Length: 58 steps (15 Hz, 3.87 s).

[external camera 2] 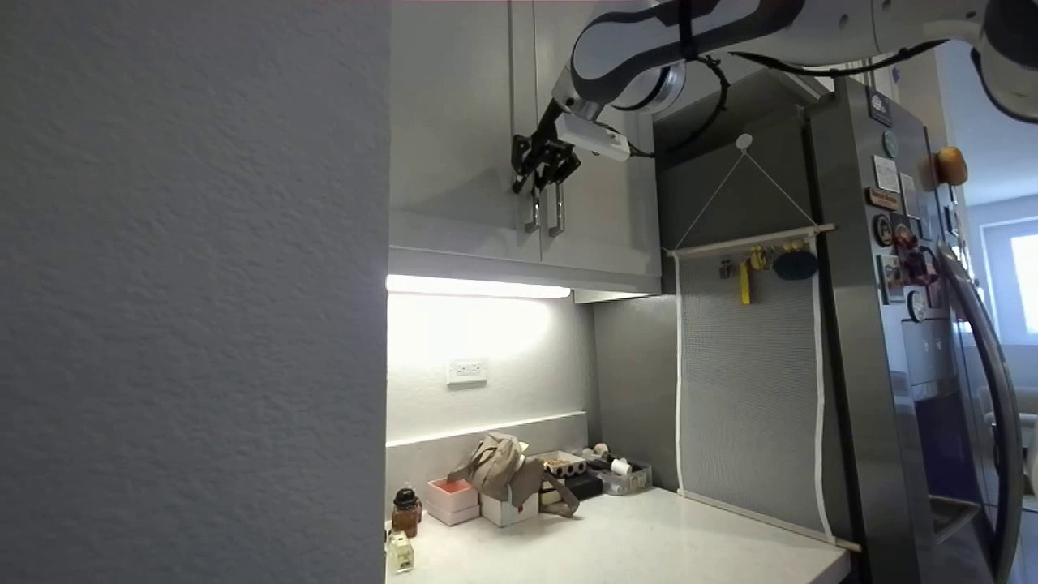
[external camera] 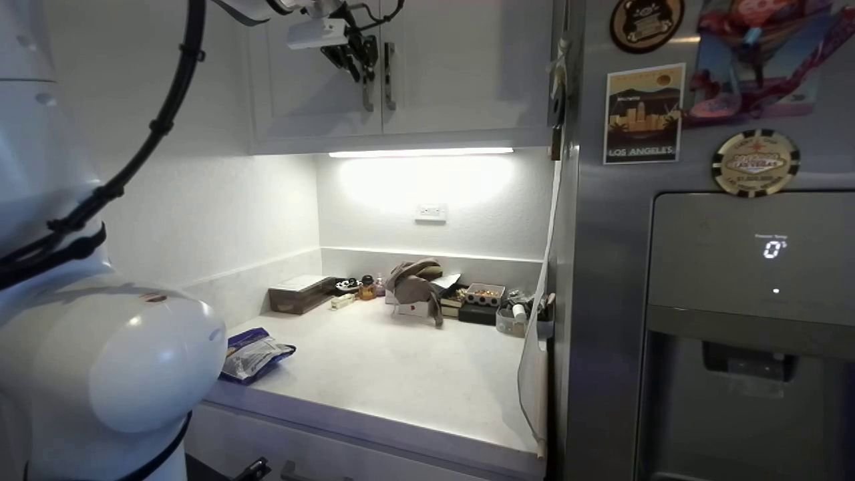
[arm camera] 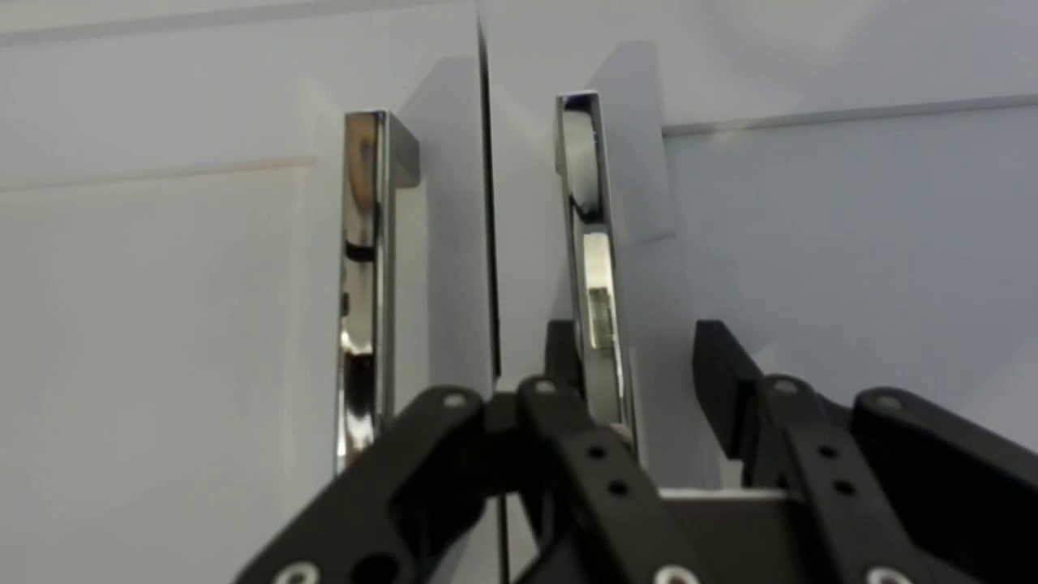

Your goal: Open the left and right door of the upper cabinet

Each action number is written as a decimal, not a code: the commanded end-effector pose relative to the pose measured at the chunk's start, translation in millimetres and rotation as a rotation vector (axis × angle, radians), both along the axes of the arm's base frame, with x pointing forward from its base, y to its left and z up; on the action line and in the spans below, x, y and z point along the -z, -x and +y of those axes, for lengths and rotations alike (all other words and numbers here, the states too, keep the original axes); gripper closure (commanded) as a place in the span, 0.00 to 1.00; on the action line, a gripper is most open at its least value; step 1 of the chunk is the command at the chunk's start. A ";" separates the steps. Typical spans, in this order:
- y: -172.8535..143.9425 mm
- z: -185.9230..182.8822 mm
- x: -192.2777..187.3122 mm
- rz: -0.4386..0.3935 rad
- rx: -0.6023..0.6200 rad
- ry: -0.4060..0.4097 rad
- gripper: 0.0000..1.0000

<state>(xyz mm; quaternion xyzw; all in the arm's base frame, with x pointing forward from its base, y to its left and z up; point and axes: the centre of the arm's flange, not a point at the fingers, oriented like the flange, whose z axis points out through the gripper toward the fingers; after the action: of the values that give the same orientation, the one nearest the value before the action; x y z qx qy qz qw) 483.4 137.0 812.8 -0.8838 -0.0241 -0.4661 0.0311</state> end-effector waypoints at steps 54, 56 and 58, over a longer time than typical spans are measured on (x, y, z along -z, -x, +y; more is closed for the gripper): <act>204.3 149.5 -44.2 0.482 -0.186 0.164 0.96; 211.6 159.1 -43.7 0.482 -0.150 0.155 0.96; 218.6 166.1 -44.2 0.482 -0.117 0.144 0.96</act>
<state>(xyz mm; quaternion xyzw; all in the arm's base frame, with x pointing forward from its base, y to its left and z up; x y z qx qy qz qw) 269.6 255.8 832.9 -0.9752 -0.0307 -0.2182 -0.0206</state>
